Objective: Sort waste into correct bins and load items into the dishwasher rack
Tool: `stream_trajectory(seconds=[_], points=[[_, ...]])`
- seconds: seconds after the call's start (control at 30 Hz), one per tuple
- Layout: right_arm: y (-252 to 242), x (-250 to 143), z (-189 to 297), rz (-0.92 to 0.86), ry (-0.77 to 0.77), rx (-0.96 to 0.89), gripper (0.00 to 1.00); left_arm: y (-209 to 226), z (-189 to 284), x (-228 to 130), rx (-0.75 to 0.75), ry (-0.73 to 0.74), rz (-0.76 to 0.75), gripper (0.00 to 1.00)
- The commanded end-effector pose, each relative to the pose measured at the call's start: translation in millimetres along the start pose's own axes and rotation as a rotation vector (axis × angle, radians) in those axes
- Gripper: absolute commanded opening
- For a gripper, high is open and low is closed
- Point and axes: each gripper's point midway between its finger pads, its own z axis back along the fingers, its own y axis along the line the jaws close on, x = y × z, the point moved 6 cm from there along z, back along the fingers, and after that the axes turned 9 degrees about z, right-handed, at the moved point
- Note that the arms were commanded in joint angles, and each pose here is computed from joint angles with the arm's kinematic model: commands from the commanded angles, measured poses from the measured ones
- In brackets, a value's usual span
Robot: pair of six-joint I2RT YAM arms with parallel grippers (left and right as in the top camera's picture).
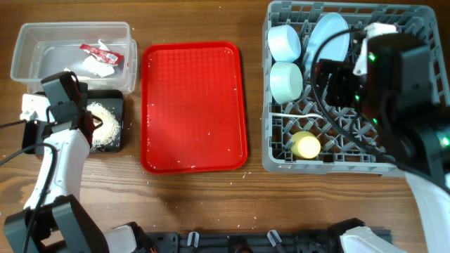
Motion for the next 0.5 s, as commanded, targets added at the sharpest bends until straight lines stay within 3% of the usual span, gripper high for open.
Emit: stream_trajectory(seconds=[0.0,0.23,0.47], points=[[-0.3,7.0,35.9,0.055,-0.124,0.054,1.0,0.2,1.7,3.0,0.006,-0.001,-0.021,1.0],[-9.4,-20.0,118.9,0.038,-0.298,0.157,1.0,1.3,1.7,2.6,0.012,0.001,-0.023,1.0],[-20.0,-32.7,122.9,0.036,-0.272,0.084,1.0,1.3,1.7,2.6,0.012,0.001,-0.023,1.0]])
